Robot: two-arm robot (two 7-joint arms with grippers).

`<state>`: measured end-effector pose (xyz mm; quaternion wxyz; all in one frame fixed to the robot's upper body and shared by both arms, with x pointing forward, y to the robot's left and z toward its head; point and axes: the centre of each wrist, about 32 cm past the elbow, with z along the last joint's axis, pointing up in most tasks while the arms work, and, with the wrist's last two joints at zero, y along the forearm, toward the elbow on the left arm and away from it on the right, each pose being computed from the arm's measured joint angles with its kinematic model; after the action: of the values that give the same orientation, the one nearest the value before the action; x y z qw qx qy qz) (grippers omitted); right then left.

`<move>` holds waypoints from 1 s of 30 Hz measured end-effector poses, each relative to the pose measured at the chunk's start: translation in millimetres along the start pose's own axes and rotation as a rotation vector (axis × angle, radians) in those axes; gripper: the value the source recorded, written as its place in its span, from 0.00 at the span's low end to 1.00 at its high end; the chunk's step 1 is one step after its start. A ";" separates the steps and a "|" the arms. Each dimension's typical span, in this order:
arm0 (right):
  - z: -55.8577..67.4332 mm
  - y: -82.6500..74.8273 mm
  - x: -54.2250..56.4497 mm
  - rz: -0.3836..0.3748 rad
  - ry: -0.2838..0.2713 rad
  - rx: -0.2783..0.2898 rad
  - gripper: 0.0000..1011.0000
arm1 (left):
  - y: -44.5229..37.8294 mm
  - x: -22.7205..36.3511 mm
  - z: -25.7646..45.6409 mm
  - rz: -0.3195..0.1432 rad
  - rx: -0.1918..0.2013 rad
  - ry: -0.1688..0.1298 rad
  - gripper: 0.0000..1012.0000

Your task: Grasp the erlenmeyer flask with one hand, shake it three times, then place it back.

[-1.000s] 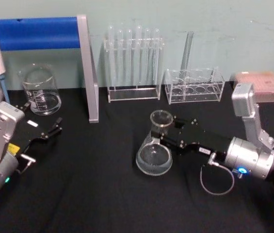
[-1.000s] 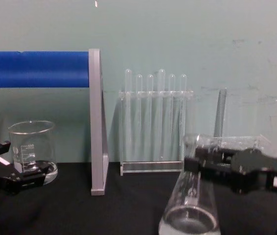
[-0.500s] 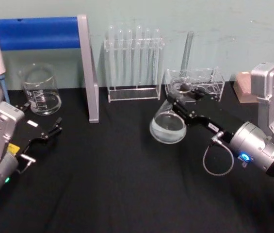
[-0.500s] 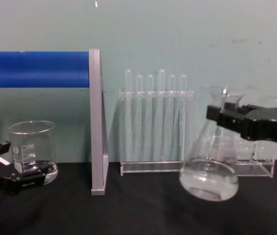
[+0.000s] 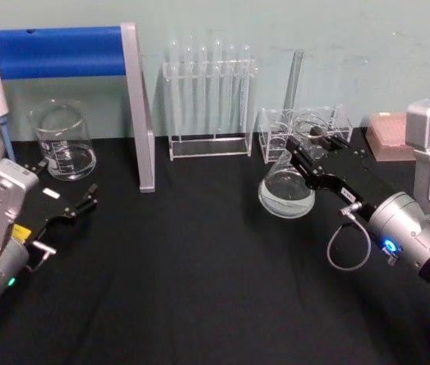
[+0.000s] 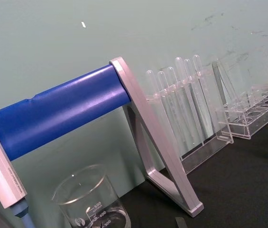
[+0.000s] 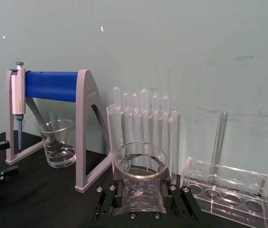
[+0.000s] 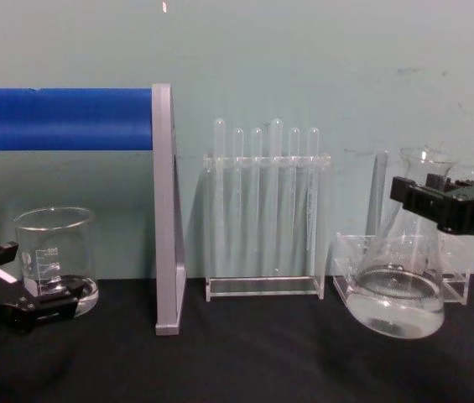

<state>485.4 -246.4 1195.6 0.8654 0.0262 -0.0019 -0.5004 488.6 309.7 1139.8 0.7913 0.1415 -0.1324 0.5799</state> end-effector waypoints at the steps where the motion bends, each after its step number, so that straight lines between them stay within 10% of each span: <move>1: 0.3 0.1 0.2 -0.002 -0.001 -0.003 0.44 | 0.0 0.0 0.0 0.000 0.000 0.000 0.99; 30: 0.4 32.3 -45.2 0.429 -0.038 -0.026 0.44 | 0.0 0.0 0.0 0.000 0.000 0.000 0.99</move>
<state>490.8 -191.2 1198.6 0.9521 0.0044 -0.0174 -0.3053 488.6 309.7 1139.8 0.7913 0.1415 -0.1324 0.5799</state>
